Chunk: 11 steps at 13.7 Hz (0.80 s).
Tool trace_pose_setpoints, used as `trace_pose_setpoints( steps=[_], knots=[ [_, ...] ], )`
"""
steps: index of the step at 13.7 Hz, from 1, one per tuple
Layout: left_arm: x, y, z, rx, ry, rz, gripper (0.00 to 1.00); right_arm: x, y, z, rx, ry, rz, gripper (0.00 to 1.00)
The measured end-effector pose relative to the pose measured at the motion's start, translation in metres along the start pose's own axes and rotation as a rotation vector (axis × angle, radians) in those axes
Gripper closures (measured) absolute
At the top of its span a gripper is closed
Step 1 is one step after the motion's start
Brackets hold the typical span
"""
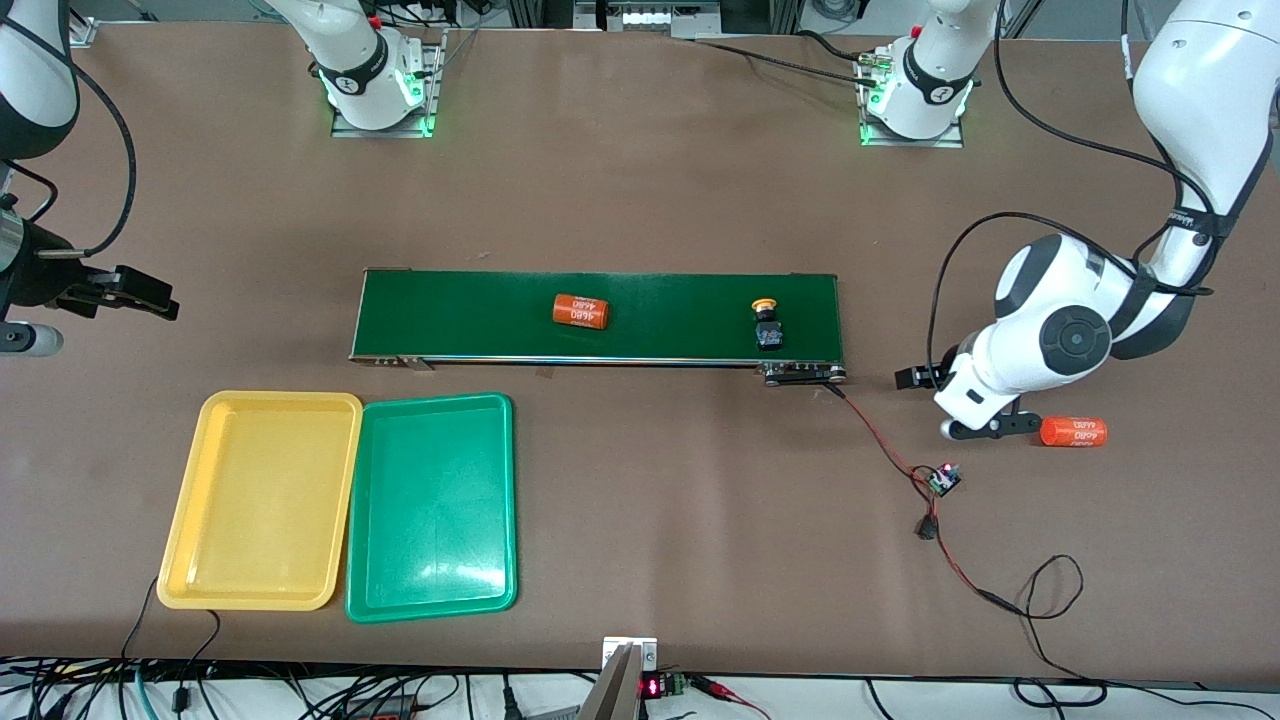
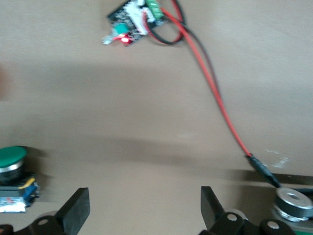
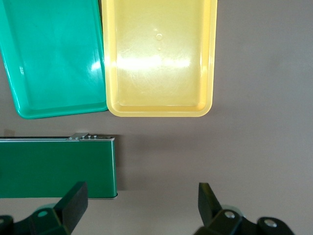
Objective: Sort buttons by color to trays
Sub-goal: 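Move the left gripper to the green-capped button and grasp it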
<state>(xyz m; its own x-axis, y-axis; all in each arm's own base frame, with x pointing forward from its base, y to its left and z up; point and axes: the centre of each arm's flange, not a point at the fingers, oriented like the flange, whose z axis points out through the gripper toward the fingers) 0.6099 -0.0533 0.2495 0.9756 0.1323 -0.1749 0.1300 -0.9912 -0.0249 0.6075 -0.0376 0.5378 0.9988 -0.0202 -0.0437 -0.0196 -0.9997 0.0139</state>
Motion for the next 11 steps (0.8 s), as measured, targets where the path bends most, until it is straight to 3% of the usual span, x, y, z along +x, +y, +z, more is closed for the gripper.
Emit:
trace_pose_setpoints(
  steps=[5, 11],
  knots=[
    [0.009, -0.061, 0.002, -0.013, -0.01, 0.021, 0.0, 0.0, 0.0, 0.0, 0.0, 0.0, 0.0, 0.0],
    [0.006, -0.045, -0.018, 0.009, 0.024, 0.08, 0.0, 0.0, 0.0, 0.0, 0.0, 0.0, 0.0, 0.0]
  ],
)
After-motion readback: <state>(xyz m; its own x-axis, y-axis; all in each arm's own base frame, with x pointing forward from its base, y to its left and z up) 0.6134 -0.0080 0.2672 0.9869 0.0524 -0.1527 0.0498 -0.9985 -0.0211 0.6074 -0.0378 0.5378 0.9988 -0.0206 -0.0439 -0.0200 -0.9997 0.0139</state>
